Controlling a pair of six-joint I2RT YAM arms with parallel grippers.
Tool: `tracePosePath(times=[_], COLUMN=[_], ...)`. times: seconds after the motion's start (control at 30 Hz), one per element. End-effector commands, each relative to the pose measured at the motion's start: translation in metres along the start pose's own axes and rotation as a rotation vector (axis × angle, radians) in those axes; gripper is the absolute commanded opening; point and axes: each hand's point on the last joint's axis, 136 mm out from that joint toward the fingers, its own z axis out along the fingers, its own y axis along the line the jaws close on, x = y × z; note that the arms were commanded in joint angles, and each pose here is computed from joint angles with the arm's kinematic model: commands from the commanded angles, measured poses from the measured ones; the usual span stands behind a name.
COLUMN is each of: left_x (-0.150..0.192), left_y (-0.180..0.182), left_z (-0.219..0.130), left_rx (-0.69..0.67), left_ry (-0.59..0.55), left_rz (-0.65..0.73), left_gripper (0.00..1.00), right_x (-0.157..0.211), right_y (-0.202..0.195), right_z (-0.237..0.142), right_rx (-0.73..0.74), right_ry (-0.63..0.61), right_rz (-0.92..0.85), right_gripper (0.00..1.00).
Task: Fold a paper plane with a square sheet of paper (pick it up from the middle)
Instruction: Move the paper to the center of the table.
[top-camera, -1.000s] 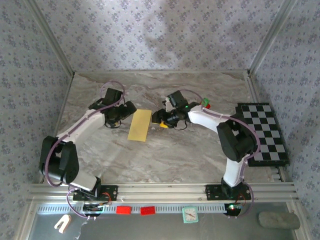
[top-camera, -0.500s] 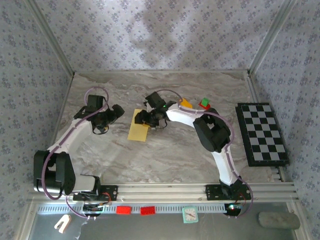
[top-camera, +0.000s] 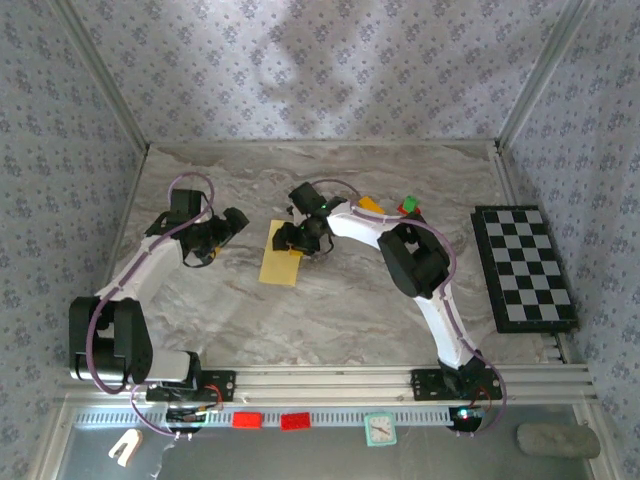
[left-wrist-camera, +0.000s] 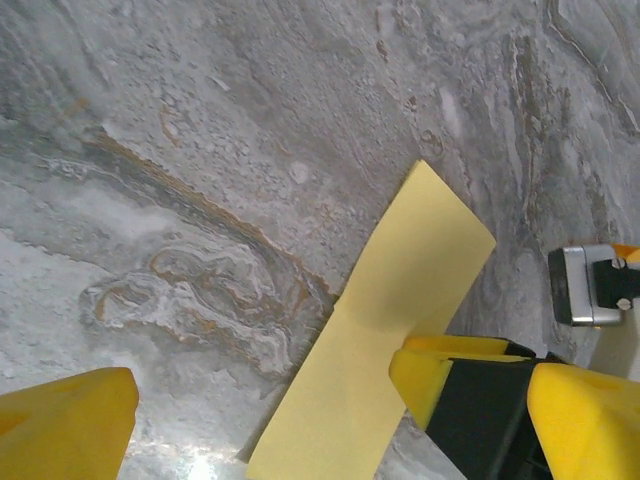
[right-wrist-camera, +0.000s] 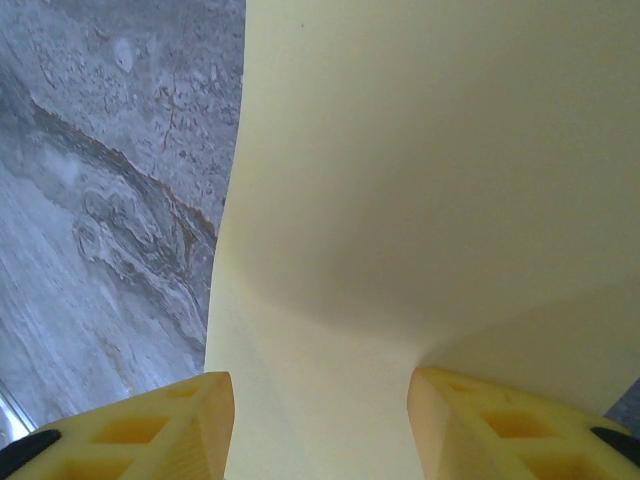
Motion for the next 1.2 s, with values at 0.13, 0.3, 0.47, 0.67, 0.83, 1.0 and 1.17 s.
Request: tracePosePath(times=[0.13, 0.3, 0.47, 0.67, 0.83, 1.0, 1.17], left_x=[0.033, 0.066, 0.099, 0.129, 0.147, 0.167, 0.184], left_y=[-0.007, -0.003, -0.015, -0.03, -0.037, -0.041, -0.039], left_z=[0.009, 0.016, 0.025, 0.036, 0.045, 0.054, 0.062], left_rx=[0.073, 0.064, 0.103, 0.11, 0.123, 0.131, 0.119], left_ry=[0.128, 0.187, 0.219, 0.267, 0.305, 0.352, 0.395], left_rz=[0.037, 0.049, 0.04, 0.047, 0.034, 0.023, 0.013], left_gripper=[0.99, 0.99, 0.99, 0.97, 0.91, 0.79, 0.66], right_x=[0.046, 0.041, 0.031, 0.035, 0.036, 0.048, 0.053], right_y=[-0.076, -0.043, -0.041, -0.055, -0.066, -0.083, -0.095], right_z=[-0.031, -0.06, -0.081, -0.069, -0.064, -0.055, -0.047], right_rx=[0.205, -0.001, -0.068, -0.058, -0.033, -0.007, 0.011], right_ry=[0.105, 0.037, -0.095, -0.078, -0.07, -0.046, -0.03], right_rz=[-0.143, -0.029, 0.152, 0.188, 0.197, 0.224, 0.243], right_gripper=[0.53, 0.53, 0.53, 0.49, 0.47, 0.47, 0.46])
